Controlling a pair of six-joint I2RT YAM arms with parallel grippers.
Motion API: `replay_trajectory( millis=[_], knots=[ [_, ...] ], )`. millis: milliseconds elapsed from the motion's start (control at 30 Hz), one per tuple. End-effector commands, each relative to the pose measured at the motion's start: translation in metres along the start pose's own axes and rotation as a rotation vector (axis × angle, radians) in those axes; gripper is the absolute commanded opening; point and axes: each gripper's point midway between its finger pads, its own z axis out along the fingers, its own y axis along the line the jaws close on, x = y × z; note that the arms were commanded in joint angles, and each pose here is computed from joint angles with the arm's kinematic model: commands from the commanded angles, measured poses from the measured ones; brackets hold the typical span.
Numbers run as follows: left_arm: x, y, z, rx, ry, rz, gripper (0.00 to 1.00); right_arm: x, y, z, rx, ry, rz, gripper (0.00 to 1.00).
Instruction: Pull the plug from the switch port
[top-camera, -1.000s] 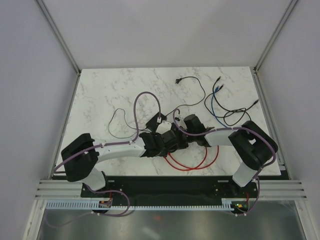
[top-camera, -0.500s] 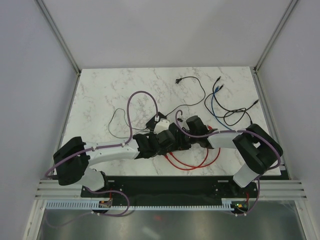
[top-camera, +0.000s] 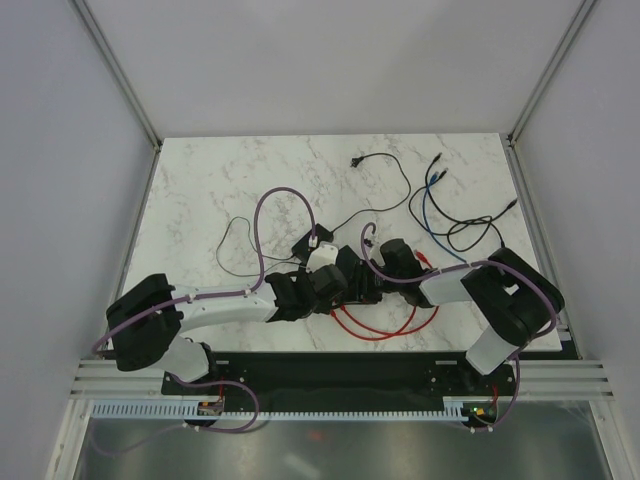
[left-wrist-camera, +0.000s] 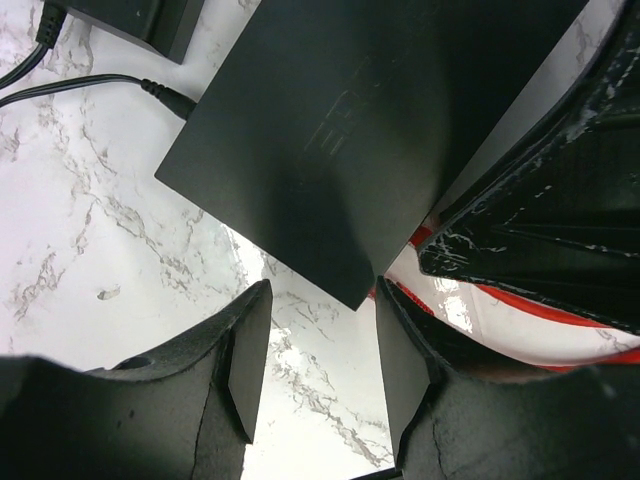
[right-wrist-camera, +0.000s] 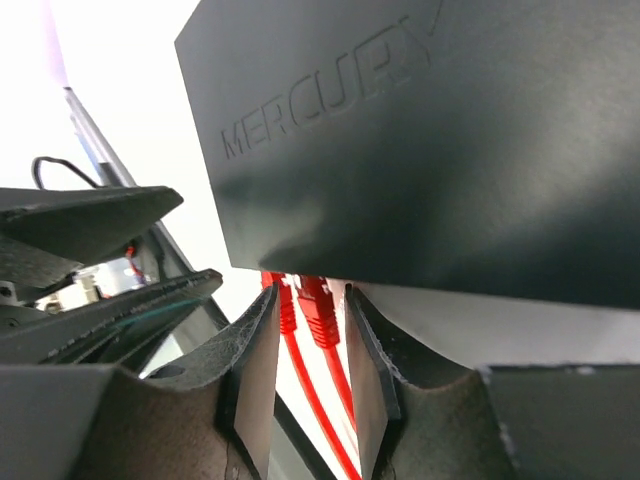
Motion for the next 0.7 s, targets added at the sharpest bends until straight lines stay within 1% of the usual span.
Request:
replay_trajectory(
  millis=[0, 100, 200, 300, 333, 400, 533, 633, 667],
  knots=[
    [-0.016, -0.005, -0.003, 0.028, -0.063, -0.022, 0.53, 0.005, -0.005, 0.006, -0.016, 0.001, 0.044, 0.40],
    [-0.016, -0.005, -0.002, 0.028, -0.062, -0.021, 0.53, 0.006, -0.008, 0.007, -0.007, 0.004, 0.060, 0.39],
    [-0.016, -0.005, -0.002, 0.028, -0.060, -0.021, 0.53, 0.006, -0.012, 0.008, 0.009, 0.002, 0.062, 0.34],
    [-0.016, -0.006, -0.001, 0.028, -0.056, -0.014, 0.53, 0.009, -0.016, 0.008, 0.024, 0.010, 0.070, 0.25],
    [-0.017, -0.009, 0.000, 0.036, -0.053, -0.012, 0.53, 0.010, -0.016, 0.008, 0.025, 0.013, 0.070, 0.20],
    [-0.021, -0.015, 0.001, 0.048, -0.049, 0.008, 0.53, 0.011, -0.018, 0.009, 0.031, 0.016, 0.074, 0.18],
    [-0.013, -0.019, 0.011, 0.027, 0.005, 0.061, 0.53, 0.016, -0.026, 0.012, 0.041, 0.033, 0.105, 0.00],
    [-0.017, -0.022, 0.014, 0.015, 0.010, 0.076, 0.53, 0.016, -0.026, 0.012, 0.021, 0.031, 0.136, 0.00],
    [-0.011, -0.017, 0.017, -0.019, 0.036, 0.084, 0.53, 0.015, -0.026, 0.011, 0.019, 0.029, 0.146, 0.00]
  ],
)
